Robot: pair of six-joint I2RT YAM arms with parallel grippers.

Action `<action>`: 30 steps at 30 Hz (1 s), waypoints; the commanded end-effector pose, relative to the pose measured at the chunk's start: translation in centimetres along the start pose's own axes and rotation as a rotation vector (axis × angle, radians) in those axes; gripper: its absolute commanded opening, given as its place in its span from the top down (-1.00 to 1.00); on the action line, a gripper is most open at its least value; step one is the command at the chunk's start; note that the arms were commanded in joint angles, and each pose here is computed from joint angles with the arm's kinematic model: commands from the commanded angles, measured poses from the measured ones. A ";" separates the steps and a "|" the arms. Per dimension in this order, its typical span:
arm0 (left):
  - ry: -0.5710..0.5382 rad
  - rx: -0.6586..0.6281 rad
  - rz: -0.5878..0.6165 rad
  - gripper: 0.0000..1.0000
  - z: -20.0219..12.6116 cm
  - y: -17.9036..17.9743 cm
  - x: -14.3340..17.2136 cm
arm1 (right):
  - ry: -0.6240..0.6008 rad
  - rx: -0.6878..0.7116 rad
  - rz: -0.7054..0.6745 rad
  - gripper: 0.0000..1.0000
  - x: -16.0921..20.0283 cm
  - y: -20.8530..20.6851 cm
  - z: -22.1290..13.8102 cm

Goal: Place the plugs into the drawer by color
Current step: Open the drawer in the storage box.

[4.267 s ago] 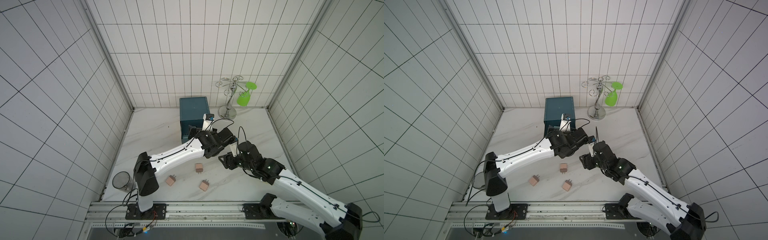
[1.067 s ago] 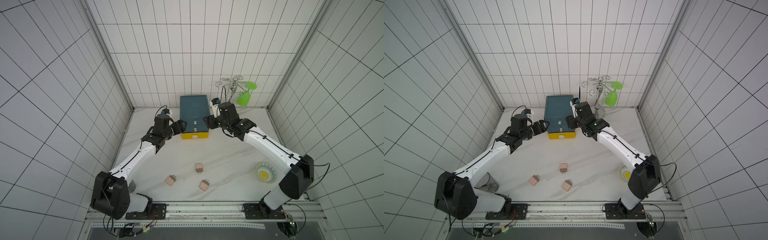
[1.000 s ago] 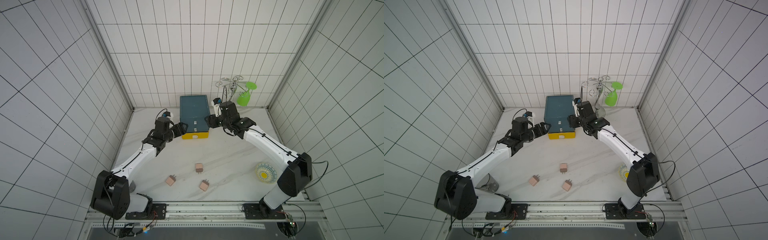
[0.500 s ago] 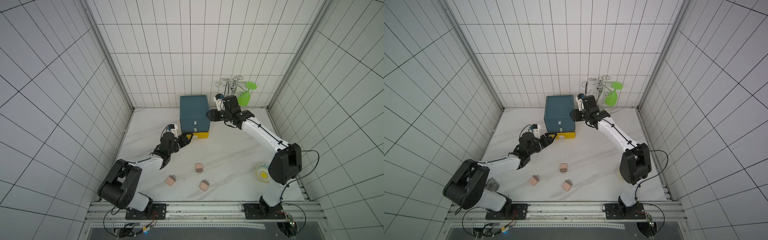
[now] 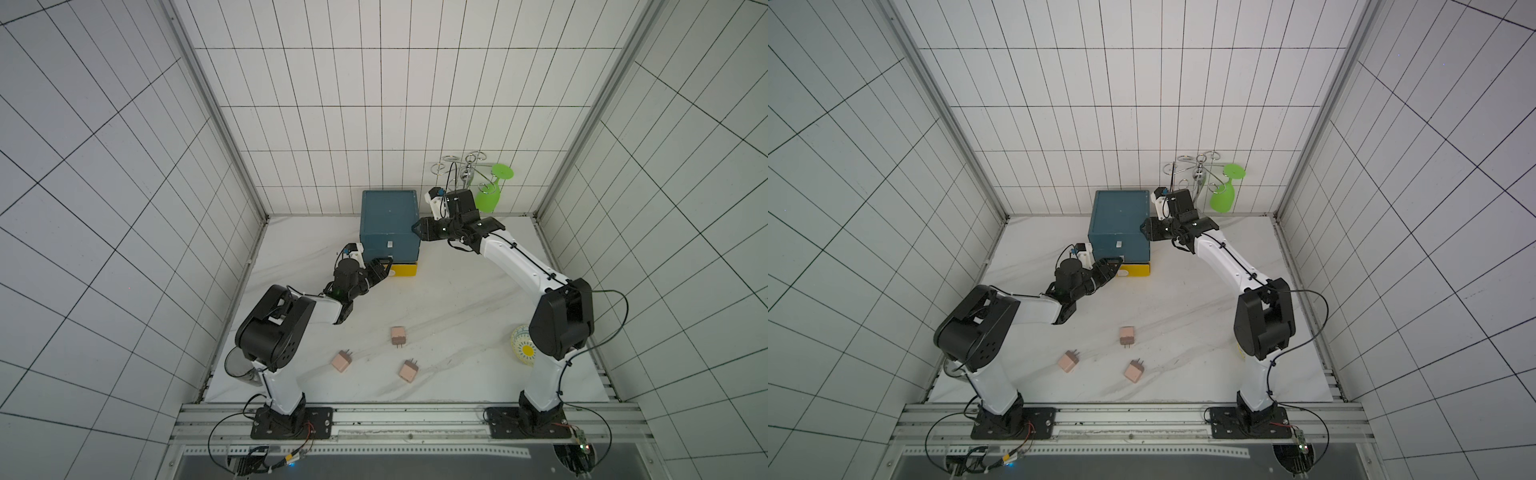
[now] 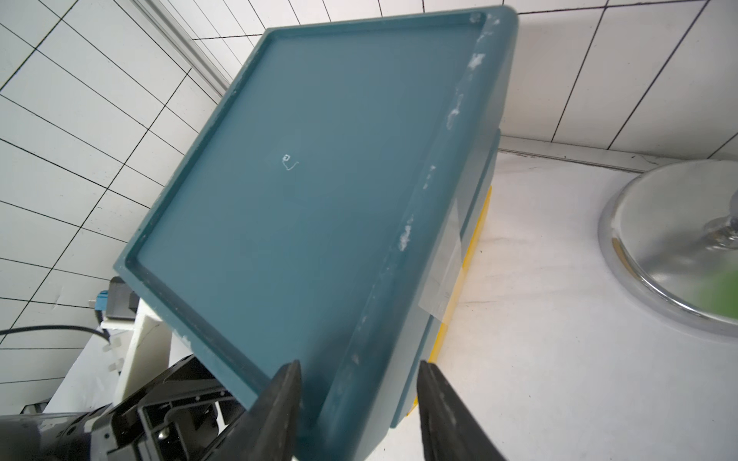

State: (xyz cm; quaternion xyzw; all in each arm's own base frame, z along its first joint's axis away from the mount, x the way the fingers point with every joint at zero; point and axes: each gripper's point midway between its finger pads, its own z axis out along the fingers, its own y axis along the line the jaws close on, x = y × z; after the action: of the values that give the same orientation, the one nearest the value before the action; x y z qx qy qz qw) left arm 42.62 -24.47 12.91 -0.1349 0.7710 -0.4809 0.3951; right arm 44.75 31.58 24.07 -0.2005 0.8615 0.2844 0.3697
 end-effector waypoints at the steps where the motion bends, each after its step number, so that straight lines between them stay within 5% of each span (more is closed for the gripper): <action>1: -0.030 0.030 0.018 -0.10 1.1 -0.5 -0.7 | 0.097 0.002 -0.001 0.01 2.5 -1.0 1.3; 10: -0.021 0.036 0.021 0.57 2.0 -0.3 -0.6 | 0.101 -0.017 0.000 0.02 2.8 -1.2 1.3; 13: -0.019 0.038 0.034 1.00 1.8 -0.5 -0.5 | 0.097 -0.014 -0.002 0.03 2.8 -1.2 1.1; 30: 0.153 -0.022 0.073 1.00 -5.9 -0.6 8.0 | 0.082 -0.030 0.051 0.02 2.0 -2.3 0.3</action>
State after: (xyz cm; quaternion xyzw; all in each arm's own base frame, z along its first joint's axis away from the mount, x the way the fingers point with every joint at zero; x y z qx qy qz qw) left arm 34.53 -25.39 12.60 -0.0861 0.7937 -0.4749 0.3702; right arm 45.07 30.99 24.11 -0.2105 0.8545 0.3075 0.3619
